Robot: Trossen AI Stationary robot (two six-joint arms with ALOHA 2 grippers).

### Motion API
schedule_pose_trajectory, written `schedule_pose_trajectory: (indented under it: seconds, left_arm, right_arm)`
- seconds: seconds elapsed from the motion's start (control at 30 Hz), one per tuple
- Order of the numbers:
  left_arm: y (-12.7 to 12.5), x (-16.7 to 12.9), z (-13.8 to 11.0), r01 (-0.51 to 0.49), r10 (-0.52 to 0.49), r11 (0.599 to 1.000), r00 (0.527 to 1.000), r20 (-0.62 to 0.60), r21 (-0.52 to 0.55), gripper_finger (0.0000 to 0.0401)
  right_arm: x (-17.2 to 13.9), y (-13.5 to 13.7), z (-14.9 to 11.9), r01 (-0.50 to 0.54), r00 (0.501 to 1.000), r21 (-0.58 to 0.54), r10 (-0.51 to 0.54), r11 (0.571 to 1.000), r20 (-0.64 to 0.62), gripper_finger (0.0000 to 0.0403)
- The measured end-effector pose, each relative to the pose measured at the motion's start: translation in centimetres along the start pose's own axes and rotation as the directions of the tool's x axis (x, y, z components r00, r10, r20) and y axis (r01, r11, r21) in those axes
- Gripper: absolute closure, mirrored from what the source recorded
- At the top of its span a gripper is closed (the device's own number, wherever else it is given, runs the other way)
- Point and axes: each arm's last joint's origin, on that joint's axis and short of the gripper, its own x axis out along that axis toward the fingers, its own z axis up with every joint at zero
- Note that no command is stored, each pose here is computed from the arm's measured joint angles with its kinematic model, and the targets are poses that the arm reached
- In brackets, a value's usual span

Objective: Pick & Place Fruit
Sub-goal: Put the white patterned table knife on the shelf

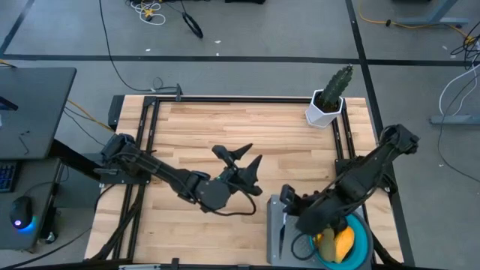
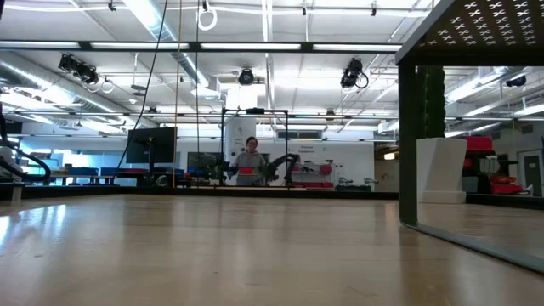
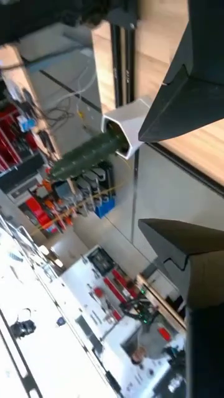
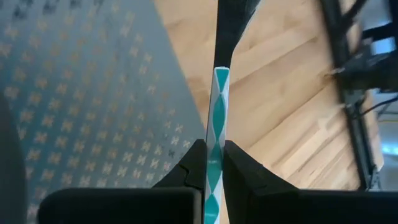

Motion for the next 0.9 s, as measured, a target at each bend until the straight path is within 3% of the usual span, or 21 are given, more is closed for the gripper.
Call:
schedule_pose_trajectory:
  seconds: [0.23,0.37,0.63,0.9]
  left_arm:
    - [0.7,0.2,-0.5,-0.031,0.031,1.0,0.999,-0.038,0.003,0.0187]
    - [1.1,0.0,-1.0,-0.045,0.045,0.999,0.997,-0.062,0.007,0.0189]
    - [1.6,0.2,-1.9,-0.048,0.045,0.998,0.995,-0.09,-0.028,0.0189]
    - [1.6,0.2,-1.9,-0.04,0.034,0.997,0.996,-0.087,-0.06,0.0189]
  right_arm:
    - [1.3,-0.2,1.3,-0.105,0.987,-0.068,0.095,0.992,-0.13,0.0375]
    - [2.1,0.6,2.0,-0.15,0.975,-0.178,0.116,0.972,-0.188,0.0375]
    - [2.3,2.2,2.3,-0.197,0.953,-0.418,0.072,0.887,-0.296,0.0375]
    - [2.3,2.4,2.5,-0.204,0.954,-0.43,0.081,0.88,-0.288,0.0375]
